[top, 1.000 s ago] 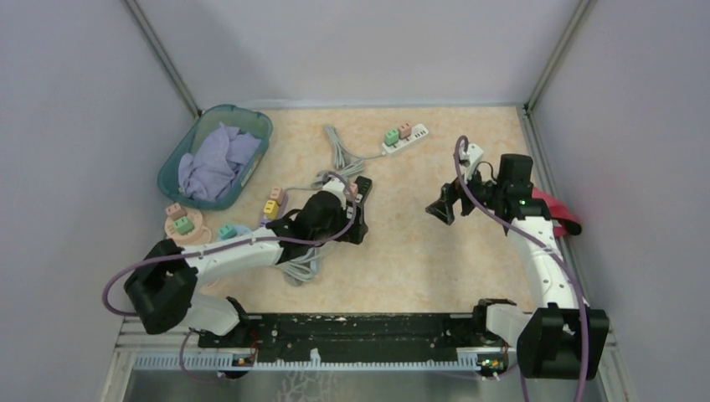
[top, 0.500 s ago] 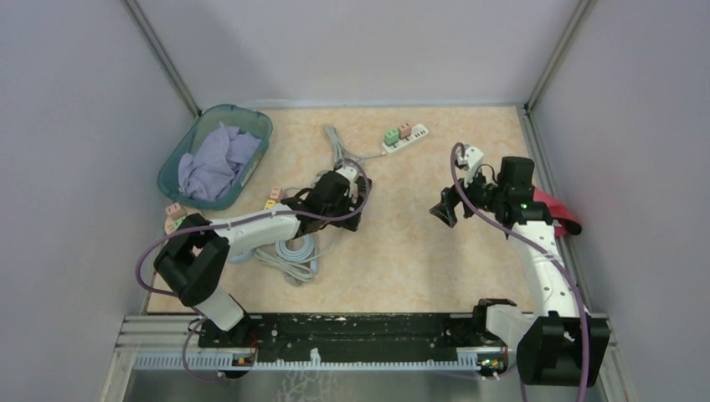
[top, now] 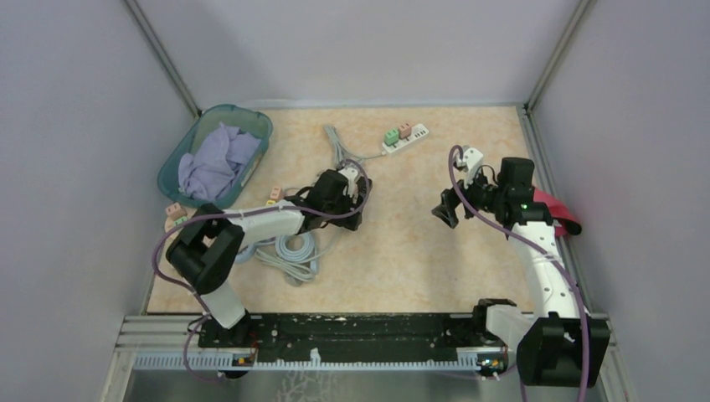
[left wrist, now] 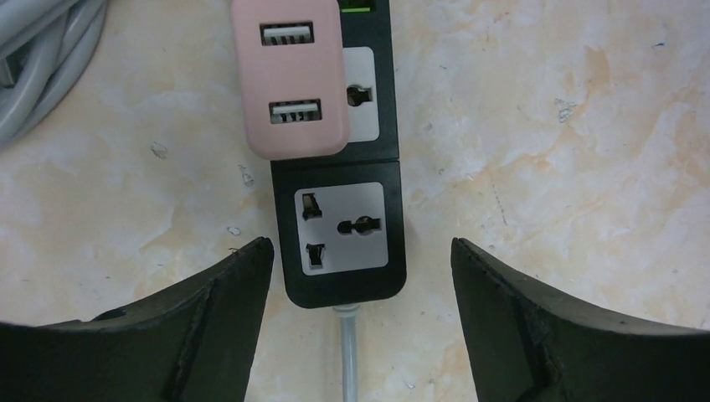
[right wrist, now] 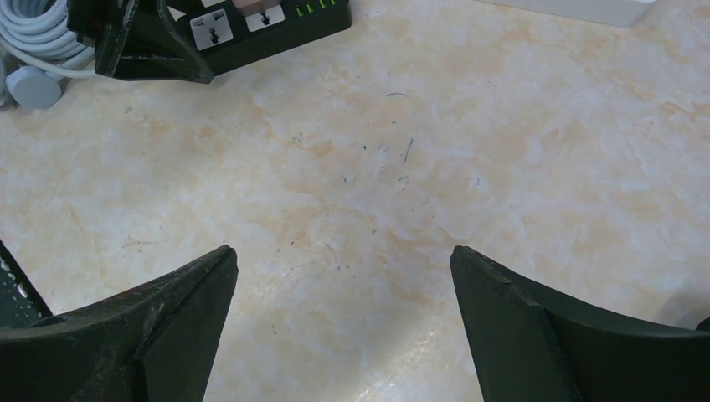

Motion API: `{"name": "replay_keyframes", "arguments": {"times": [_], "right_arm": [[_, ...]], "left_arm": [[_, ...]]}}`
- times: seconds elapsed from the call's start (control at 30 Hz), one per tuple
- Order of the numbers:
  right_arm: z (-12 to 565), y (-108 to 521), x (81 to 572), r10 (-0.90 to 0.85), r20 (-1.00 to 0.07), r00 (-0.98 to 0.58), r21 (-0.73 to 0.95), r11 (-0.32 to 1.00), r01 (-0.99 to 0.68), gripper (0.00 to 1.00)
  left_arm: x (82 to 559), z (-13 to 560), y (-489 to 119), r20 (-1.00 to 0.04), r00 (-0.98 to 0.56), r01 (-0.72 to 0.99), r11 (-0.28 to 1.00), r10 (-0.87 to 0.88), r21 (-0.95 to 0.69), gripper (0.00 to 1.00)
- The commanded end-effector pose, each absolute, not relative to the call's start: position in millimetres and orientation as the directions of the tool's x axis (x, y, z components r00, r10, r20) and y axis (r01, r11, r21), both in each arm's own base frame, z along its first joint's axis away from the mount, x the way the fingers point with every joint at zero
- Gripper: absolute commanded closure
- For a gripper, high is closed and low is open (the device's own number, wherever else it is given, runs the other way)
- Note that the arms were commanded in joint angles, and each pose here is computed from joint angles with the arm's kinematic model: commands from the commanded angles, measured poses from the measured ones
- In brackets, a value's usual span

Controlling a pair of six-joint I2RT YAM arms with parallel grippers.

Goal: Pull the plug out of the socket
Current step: Pick up the socket from the center of the board.

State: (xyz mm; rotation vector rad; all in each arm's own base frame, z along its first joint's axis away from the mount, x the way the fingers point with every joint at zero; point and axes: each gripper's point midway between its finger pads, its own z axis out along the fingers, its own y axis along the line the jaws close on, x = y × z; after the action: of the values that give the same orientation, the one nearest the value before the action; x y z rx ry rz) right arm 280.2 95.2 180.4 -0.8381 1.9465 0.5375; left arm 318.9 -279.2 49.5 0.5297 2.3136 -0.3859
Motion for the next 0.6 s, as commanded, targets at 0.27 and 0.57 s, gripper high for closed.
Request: {"name": "replay_keyframes", "arguments": {"times": [0.27, 0.57], "right_arm": [[188.3, 96.0, 286.6, -0.361, -0.884, -0.297, -0.019, 0.664, -0.748, 0.01], [187.7, 116.0, 271.3, -0.328, -0.906, -0.267, 0.043, 0.556, -0.830, 0.01]], "left_arm": [[336.1, 25.9, -273.5, -0.727, -0.640, 0.428, 0.901, 0.249, -0.068, 0.63], [296.5, 66.9, -317.2, -0.834, -0.348, 0.790, 0.613, 0.427, -0.016, 0.99]]}}
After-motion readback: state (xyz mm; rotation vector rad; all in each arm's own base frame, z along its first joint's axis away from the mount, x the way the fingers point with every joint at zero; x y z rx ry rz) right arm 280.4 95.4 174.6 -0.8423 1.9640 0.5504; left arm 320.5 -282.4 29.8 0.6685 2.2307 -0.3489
